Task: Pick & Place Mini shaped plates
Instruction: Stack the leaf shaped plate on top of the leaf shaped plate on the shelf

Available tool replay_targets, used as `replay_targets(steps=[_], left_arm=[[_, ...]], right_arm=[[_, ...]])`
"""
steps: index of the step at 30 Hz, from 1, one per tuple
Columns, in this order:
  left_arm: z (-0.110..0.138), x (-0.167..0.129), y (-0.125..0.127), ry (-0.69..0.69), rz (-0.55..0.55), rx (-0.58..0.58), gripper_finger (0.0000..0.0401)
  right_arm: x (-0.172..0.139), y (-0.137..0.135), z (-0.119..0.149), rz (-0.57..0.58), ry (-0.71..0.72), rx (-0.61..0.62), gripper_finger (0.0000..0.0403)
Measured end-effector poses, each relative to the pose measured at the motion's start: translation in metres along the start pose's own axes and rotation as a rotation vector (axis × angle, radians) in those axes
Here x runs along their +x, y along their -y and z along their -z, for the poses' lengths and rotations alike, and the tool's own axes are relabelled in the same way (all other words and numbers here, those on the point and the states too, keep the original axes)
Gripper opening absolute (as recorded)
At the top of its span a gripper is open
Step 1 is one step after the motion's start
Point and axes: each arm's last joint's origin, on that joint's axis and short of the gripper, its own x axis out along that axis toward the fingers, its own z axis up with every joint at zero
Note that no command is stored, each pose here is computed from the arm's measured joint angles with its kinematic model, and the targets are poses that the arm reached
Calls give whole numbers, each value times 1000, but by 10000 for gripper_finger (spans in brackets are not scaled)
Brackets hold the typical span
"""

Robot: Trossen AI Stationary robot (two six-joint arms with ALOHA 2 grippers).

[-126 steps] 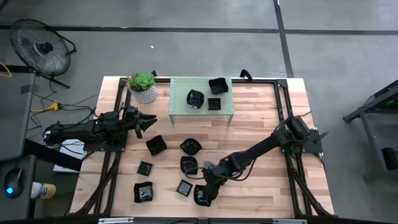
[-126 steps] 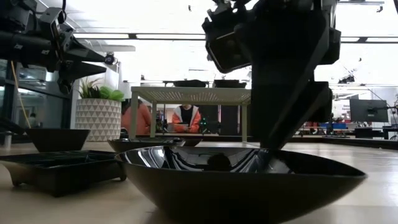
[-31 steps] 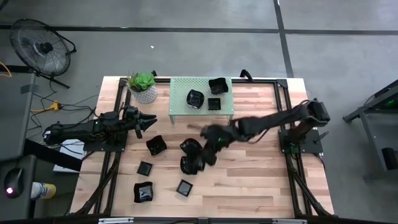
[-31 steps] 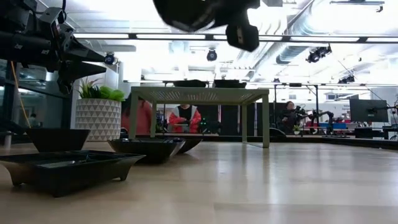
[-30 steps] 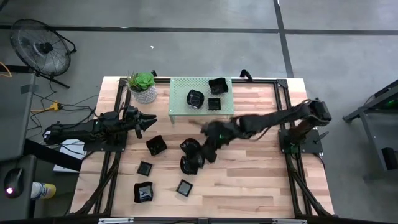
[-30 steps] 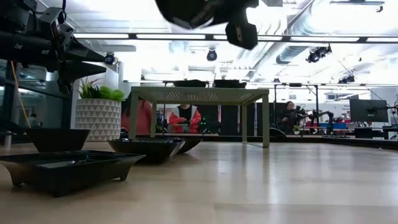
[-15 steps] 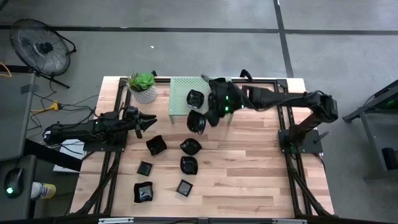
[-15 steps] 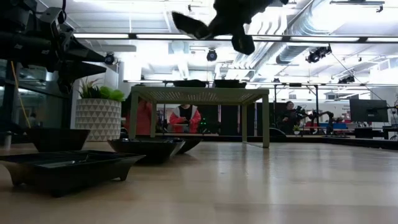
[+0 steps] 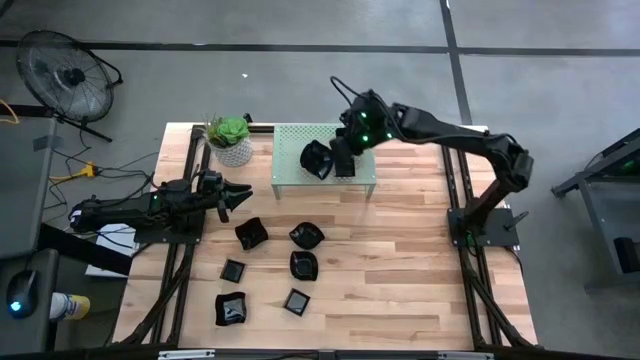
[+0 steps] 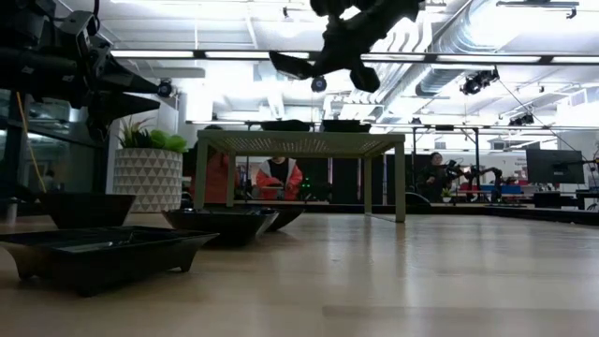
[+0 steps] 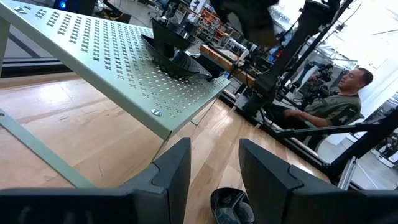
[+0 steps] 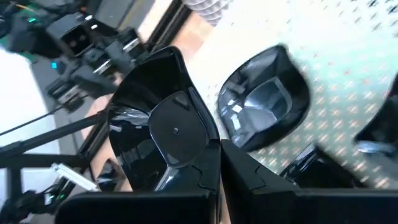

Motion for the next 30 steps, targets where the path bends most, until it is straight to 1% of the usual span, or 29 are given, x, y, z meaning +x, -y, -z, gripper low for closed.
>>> replay_targets(steps=[7, 14, 20, 27, 30], left_arm=[[0, 0, 0, 0, 0, 0, 133], [0, 0, 0, 0, 0, 0, 134], [0, 0, 0, 0, 0, 0, 134], [0, 0, 0, 0, 1, 0, 133], [0, 0, 0, 0, 0, 0, 134]], right_arm=[[12, 4, -25, 77, -68, 32, 0], [32, 13, -44, 95, -85, 41, 0], [47, 27, -46, 124, -139, 79, 0], [47, 34, -41, 184, -175, 93, 0], [46, 35, -41, 191, -180, 91, 0]])
